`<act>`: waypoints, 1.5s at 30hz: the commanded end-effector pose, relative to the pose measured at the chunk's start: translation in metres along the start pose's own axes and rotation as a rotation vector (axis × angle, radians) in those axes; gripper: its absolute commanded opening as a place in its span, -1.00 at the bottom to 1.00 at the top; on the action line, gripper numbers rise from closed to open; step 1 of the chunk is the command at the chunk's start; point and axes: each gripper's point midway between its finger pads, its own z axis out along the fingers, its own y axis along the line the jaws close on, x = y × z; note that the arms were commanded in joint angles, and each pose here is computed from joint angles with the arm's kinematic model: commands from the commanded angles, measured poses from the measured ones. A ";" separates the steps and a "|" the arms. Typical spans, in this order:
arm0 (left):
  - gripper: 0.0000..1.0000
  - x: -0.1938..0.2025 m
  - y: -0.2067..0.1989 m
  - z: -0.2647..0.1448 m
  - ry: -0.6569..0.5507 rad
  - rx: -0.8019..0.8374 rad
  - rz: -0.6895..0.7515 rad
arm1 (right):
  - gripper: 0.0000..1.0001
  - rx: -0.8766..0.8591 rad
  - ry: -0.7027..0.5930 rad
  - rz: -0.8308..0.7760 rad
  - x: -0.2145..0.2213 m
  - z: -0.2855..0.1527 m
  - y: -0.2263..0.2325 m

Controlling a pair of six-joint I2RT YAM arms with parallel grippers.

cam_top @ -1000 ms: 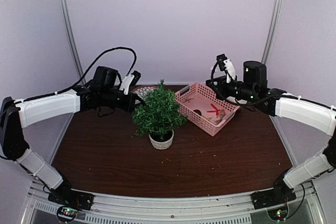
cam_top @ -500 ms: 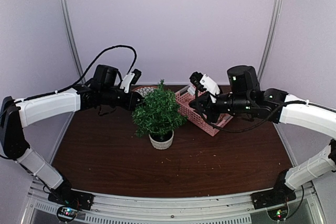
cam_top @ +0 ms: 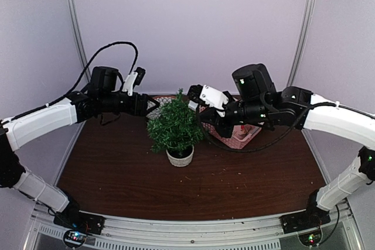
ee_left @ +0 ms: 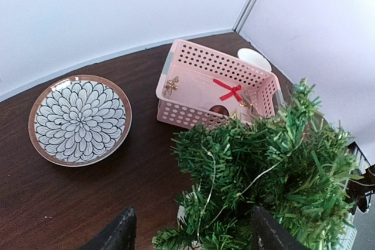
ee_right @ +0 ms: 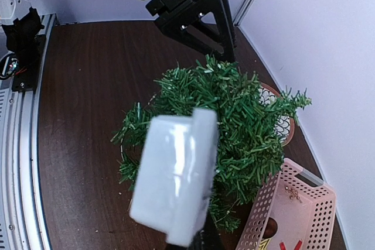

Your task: Decorate the small christmas tree

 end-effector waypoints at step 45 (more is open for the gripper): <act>0.19 0.018 -0.034 -0.095 -0.262 0.141 0.110 | -0.76 -0.095 0.254 -0.259 -0.008 0.083 0.027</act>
